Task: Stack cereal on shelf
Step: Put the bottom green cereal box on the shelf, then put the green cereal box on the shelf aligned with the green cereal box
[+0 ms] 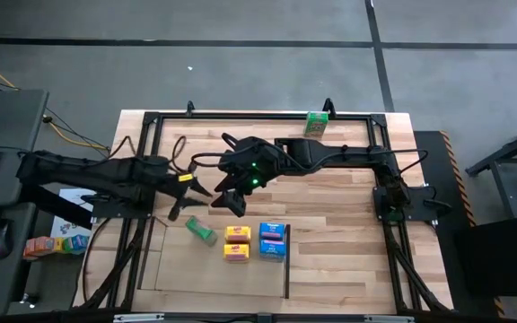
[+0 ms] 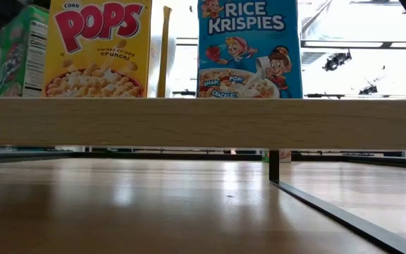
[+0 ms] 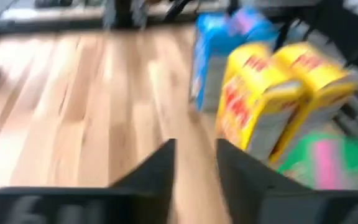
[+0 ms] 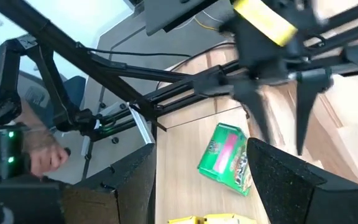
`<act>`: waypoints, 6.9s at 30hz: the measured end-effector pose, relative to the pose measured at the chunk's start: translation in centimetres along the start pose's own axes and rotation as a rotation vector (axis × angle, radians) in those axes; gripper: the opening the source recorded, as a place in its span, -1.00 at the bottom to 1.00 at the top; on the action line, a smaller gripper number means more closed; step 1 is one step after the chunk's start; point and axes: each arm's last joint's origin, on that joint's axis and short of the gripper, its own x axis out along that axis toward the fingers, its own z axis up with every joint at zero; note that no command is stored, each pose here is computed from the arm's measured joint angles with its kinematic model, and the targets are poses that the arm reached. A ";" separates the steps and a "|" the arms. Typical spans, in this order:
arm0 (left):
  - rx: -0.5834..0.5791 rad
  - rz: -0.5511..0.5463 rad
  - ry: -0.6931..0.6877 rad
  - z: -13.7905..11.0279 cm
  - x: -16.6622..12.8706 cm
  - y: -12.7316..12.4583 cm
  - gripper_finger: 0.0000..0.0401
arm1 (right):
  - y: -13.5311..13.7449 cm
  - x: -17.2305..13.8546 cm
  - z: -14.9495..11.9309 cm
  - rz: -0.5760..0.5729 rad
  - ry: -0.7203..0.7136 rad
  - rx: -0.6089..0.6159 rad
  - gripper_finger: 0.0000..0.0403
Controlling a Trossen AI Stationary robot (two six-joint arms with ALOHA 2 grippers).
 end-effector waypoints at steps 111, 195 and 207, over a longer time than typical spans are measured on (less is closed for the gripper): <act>-0.252 0.341 -0.314 9.4 -2.9 1.5 -0.92 | -26.3 -20.6 -10.1 -0.973 0.420 0.212 0.27; -0.323 0.103 0.032 9.5 9.9 8.0 0.52 | -8.1 -7.3 -7.3 -0.451 0.343 -0.071 -0.50; -0.316 0.238 -0.003 10.4 10.7 4.9 0.53 | -5.5 -6.3 -7.9 -0.366 0.324 -0.190 -0.50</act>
